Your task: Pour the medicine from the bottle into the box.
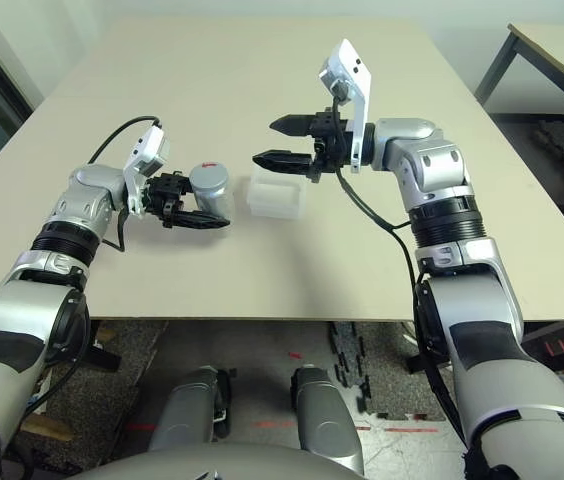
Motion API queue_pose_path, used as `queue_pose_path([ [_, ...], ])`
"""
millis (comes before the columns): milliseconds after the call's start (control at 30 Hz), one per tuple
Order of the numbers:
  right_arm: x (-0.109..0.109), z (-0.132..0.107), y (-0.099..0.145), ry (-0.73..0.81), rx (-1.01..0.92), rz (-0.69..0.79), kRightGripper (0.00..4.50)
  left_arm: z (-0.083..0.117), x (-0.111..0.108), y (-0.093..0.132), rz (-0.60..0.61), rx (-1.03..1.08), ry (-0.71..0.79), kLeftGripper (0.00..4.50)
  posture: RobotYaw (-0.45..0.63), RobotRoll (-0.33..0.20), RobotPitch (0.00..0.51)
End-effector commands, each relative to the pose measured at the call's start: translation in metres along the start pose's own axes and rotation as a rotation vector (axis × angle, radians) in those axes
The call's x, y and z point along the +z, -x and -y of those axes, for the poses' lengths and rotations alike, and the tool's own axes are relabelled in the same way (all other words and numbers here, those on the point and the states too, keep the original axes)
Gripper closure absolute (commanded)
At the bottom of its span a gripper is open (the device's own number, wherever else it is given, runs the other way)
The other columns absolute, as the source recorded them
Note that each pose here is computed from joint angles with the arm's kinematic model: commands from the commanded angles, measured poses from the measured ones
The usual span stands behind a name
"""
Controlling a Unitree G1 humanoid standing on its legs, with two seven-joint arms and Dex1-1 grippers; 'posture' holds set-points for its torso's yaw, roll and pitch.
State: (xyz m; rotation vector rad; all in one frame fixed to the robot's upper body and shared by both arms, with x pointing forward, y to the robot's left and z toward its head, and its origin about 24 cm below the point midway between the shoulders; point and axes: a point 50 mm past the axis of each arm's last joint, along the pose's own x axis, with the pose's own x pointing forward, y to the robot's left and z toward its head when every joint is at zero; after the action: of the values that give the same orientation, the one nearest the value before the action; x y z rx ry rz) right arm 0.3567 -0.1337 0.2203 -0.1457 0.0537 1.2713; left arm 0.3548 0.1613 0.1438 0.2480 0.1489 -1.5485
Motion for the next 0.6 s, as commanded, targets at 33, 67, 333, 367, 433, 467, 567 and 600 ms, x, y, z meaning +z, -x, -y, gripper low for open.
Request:
queue_pose_path([
  [33, 0.005, -0.008, -0.008, 0.007, 0.045, 0.023, 0.00, -0.001, 0.000, 0.001, -0.015, -0.006, 0.001, 1.70, -0.06, 0.000, 0.065],
  [67, 0.005, -0.011, -0.011, 0.008, 0.057, 0.027, 0.00, -0.001, 0.000, 0.001, -0.015, -0.005, 0.001, 1.70, -0.06, 0.000, 0.065],
  [333, 0.009, -0.034, -0.042, 0.022, 0.173, 0.050, 0.00, -0.002, 0.000, 0.001, -0.010, 0.004, -0.002, 1.70, -0.06, 0.000, 0.062],
  [367, 0.009, -0.035, -0.046, 0.026, 0.180, 0.050, 0.00, -0.002, 0.000, 0.001, -0.009, 0.004, -0.002, 1.70, -0.06, 0.000, 0.062],
  [433, 0.009, -0.038, -0.052, 0.033, 0.187, 0.049, 0.00, -0.002, 0.000, 0.001, -0.008, 0.005, -0.003, 1.70, -0.06, 0.000, 0.062],
  [467, 0.008, -0.039, -0.055, 0.040, 0.189, 0.046, 0.00, -0.002, 0.000, 0.001, -0.007, 0.005, -0.003, 1.70, -0.06, 0.000, 0.062],
  [567, 0.005, -0.039, -0.066, 0.070, 0.175, 0.043, 0.00, -0.002, 0.000, 0.000, -0.004, 0.004, -0.004, 1.70, -0.05, 0.000, 0.061],
  [600, 0.004, -0.039, -0.069, 0.074, 0.172, 0.042, 0.00, -0.002, 0.001, 0.000, -0.002, 0.003, -0.004, 1.70, -0.05, 0.000, 0.061],
])
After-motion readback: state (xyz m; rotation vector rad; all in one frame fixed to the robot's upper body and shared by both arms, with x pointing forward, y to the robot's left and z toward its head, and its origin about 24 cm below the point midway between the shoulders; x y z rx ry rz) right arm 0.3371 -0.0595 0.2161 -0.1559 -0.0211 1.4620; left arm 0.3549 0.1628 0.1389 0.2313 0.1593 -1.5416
